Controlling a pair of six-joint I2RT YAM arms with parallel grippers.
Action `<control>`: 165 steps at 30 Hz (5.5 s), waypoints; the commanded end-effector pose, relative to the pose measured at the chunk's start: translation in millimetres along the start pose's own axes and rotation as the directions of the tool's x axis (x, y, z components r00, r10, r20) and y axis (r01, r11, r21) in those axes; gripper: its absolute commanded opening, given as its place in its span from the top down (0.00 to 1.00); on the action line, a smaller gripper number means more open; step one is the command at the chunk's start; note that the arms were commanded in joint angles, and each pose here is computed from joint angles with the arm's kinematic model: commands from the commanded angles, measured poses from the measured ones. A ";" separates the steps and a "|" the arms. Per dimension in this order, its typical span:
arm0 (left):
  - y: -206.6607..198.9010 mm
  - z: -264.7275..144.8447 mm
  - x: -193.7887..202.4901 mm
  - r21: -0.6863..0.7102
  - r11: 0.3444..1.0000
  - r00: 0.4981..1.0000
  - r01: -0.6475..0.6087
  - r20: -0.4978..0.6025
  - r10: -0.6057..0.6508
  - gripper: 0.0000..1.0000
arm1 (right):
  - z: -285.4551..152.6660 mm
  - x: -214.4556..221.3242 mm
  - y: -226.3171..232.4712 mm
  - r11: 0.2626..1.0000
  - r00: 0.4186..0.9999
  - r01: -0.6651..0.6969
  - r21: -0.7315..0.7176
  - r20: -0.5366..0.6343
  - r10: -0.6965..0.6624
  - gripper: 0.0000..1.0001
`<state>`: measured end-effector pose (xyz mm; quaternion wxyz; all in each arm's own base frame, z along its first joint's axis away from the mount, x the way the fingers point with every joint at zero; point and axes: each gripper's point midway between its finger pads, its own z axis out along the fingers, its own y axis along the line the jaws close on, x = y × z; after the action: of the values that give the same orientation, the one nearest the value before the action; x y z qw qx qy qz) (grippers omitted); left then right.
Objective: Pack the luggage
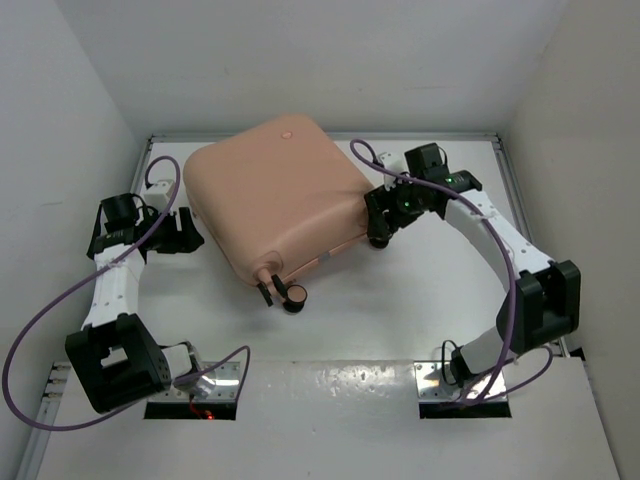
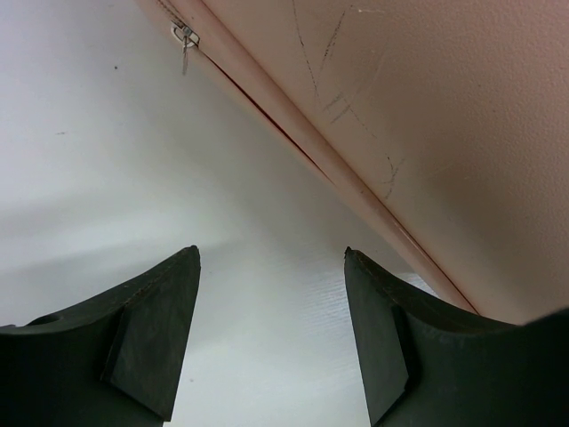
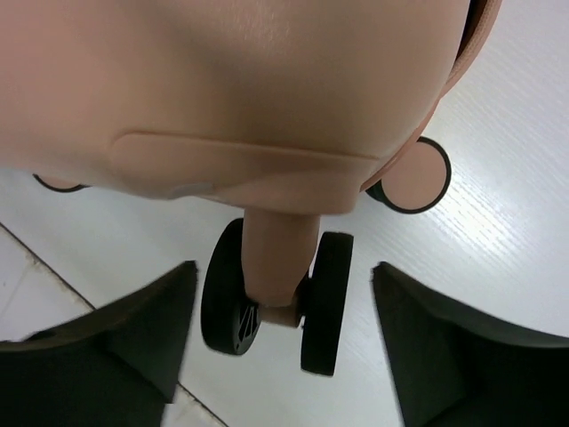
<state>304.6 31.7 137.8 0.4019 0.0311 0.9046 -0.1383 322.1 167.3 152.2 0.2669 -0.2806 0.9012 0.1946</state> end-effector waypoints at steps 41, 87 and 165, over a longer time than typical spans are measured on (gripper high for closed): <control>5.3 11.5 -3.7 -0.004 1.000 1.000 0.009 0.008 -0.009 0.29 | 20.7 -57.3 -49.3 0.956 0.968 0.182 0.231 0.128 -0.215 0.74; 52.7 -66.3 -79.8 0.009 0.910 0.837 0.415 0.388 -0.385 0.12 | 83.0 79.4 -1.6 0.188 0.175 -0.970 -0.157 0.093 0.980 0.96; 109.5 16.4 -79.2 0.040 0.838 0.796 0.544 0.291 -0.531 0.14 | 180.9 -49.1 -164.3 0.078 -0.021 -0.942 -0.326 0.290 0.957 1.00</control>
<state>382.2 138.7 157.3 0.4638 -0.2702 0.8110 -0.2328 474.4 191.9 4.8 0.1873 0.4109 0.7880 0.4186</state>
